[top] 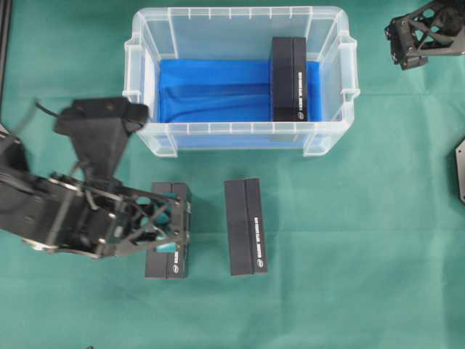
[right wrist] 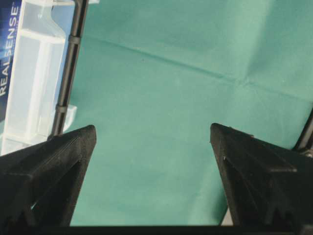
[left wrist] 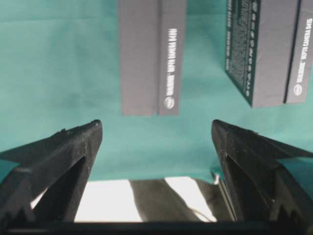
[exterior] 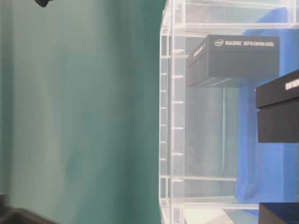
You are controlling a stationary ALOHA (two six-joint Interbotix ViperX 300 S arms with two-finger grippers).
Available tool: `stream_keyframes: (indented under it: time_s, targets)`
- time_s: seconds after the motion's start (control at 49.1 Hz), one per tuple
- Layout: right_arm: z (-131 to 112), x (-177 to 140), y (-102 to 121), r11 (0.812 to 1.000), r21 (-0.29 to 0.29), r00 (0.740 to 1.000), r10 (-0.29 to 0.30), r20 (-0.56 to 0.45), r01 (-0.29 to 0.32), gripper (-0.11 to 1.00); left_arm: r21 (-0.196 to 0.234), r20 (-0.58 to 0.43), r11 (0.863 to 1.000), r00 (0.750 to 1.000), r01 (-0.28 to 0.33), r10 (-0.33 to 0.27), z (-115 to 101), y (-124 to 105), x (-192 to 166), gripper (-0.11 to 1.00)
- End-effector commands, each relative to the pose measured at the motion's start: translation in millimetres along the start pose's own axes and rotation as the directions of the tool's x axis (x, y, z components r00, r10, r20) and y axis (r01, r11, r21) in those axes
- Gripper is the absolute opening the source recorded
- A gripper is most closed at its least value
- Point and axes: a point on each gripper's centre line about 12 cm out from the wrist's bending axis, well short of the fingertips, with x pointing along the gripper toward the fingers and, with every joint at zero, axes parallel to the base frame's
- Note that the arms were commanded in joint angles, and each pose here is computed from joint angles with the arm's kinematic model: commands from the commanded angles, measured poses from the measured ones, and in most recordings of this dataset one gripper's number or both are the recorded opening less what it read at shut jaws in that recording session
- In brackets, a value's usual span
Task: Take out the box from the case.
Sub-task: 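Carry the box forward and lower it onto the table left of the first box, then open the left gripper and withdraw it to the left side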
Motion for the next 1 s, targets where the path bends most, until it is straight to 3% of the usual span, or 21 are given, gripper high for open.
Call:
stream_keyframes:
  time_s: [0.0, 0.509, 0.835, 0.977]
  targets:
    - [0, -6, 0, 1.000, 0.002, 1.000, 0.020, 0.012, -0.020, 0.91, -0.006, -0.004, 0.999, 0.999, 0.035, -0.036, 5, 1, -27, 0.99]
    - [0, -7, 0, 1.000, 0.001, 1.000, 0.021, 0.010, -0.021, 0.91, 0.010, 0.003, 1.000, 1.000, 0.014, -0.014, 4, 14, -25, 0.99]
    - [0, -7, 0, 1.000, 0.001, 1.000, 0.021, 0.010, -0.021, 0.91, 0.079, -0.017, 0.997, 1.000, 0.007, -0.005, -5, 67, -31, 0.99]
    - [0, -7, -1, 1.000, 0.001, 1.000, 0.014, 0.007, -0.014, 0.91, 0.067, -0.033, 0.998, 0.999, 0.017, -0.015, -6, 92, -38, 0.99]
